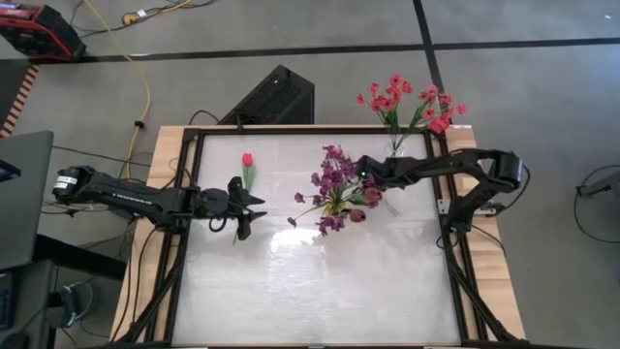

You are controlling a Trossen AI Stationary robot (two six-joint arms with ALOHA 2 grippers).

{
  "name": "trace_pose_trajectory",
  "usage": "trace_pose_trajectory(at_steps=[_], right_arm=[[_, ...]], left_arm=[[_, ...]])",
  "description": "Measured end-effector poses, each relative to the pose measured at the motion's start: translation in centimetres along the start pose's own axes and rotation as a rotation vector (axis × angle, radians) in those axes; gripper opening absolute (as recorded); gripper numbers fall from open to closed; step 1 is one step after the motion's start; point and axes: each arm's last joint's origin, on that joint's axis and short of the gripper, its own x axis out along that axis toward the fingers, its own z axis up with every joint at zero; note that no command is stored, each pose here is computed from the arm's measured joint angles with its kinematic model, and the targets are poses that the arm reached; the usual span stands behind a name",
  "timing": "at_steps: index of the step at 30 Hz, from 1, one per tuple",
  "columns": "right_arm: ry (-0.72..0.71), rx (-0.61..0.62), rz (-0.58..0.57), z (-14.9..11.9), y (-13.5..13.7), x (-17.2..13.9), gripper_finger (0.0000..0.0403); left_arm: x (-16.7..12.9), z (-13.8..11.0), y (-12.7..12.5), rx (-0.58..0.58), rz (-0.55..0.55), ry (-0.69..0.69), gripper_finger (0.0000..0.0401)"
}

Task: Sort flowers into vase by color
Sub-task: Put the right pink tulip into the transparent vase

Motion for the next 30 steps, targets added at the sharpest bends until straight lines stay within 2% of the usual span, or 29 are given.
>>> trace_pose_trajectory(at_steps=[2, 8, 14, 19, 23, 25, 30], right_arm=[[0.015, -0.006, -0.009, -0.4, -0.2, -0.8, 0.0018], [-0.051, 0.043, -0.011, -1.0, -0.5, -5.1, 0.0018], [-0.311, 0.08, -0.026, -2.3, -0.2, -11.0, 0.0016], [-0.609, 0.129, -0.15, -3.5, -0.4, -15.0, 0.002], [-0.818, 0.128, -0.313, -3.9, -0.1, -16.9, 0.0019], [-0.917, 0.168, -0.388, -3.8, 0.4, -17.6, 0.002], [-0.971, 0.203, -0.436, -3.1, 1.1, -16.3, 0.0019]], left_arm=[[0.0, 0.0, 0.0, 0.0, 0.001, 0.0, 0.0162], [0.0, 0.0, 0.0, 0.0, 0.0, 0.0, 0.0162], [0.0, 0.0, 0.0, 0.0, 0.0, 0.0, 0.0162], [0.0, 0.0, 0.0, 0.009, 0.002, -0.001, 0.0162], [0.0, 0.0, 0.0, 0.011, 0.003, -0.001, 0.0162], [0.0, 0.0, 0.0, 0.012, 0.003, -0.001, 0.0162], [0.0, 0.1, 0.0, 0.01, 0.002, -0.008, 0.0162]])
